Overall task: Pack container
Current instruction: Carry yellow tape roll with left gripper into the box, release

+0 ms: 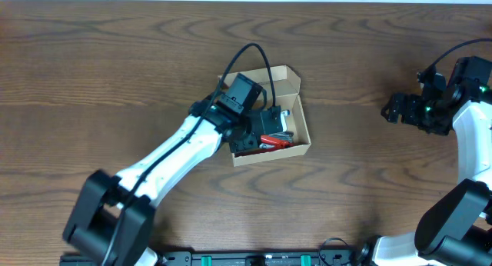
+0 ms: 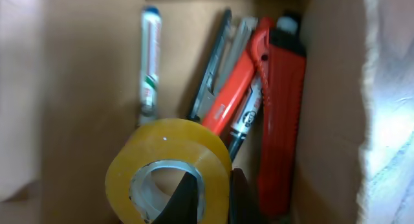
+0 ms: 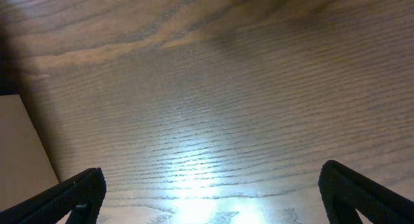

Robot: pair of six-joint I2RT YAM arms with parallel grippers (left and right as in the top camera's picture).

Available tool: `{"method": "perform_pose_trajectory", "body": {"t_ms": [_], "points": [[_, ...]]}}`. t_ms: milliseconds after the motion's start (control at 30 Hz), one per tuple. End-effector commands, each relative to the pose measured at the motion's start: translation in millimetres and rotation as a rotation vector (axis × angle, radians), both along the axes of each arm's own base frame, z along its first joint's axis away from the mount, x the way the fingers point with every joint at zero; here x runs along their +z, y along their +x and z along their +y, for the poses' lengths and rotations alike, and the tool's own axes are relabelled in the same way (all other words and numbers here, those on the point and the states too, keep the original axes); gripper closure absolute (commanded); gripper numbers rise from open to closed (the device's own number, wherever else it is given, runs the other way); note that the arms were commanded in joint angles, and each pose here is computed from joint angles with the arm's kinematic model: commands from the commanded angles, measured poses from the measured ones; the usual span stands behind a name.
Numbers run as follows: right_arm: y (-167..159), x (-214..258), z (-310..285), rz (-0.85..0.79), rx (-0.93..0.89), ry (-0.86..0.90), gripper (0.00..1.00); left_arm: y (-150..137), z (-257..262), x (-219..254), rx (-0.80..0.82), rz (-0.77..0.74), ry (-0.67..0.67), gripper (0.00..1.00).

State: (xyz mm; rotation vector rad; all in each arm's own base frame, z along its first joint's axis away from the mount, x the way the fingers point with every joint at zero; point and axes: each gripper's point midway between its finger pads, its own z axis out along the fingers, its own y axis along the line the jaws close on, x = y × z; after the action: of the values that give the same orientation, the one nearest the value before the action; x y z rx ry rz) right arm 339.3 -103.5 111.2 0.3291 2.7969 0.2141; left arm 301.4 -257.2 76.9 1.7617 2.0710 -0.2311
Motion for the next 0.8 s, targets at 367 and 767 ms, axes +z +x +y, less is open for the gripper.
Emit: {"method": "perform_pose_trajectory", "body": {"t_ms": [367, 767], "points": [[1, 0, 5, -0.004, 0.029, -0.001, 0.01, 0, 5, -37, 0.093, 0.098, 0.061, 0.60], [7, 2, 5, -0.029, 0.032, 0.001, 0.01, 19, 11, 6, 0.258, 0.063, 0.076, 0.05]]}}
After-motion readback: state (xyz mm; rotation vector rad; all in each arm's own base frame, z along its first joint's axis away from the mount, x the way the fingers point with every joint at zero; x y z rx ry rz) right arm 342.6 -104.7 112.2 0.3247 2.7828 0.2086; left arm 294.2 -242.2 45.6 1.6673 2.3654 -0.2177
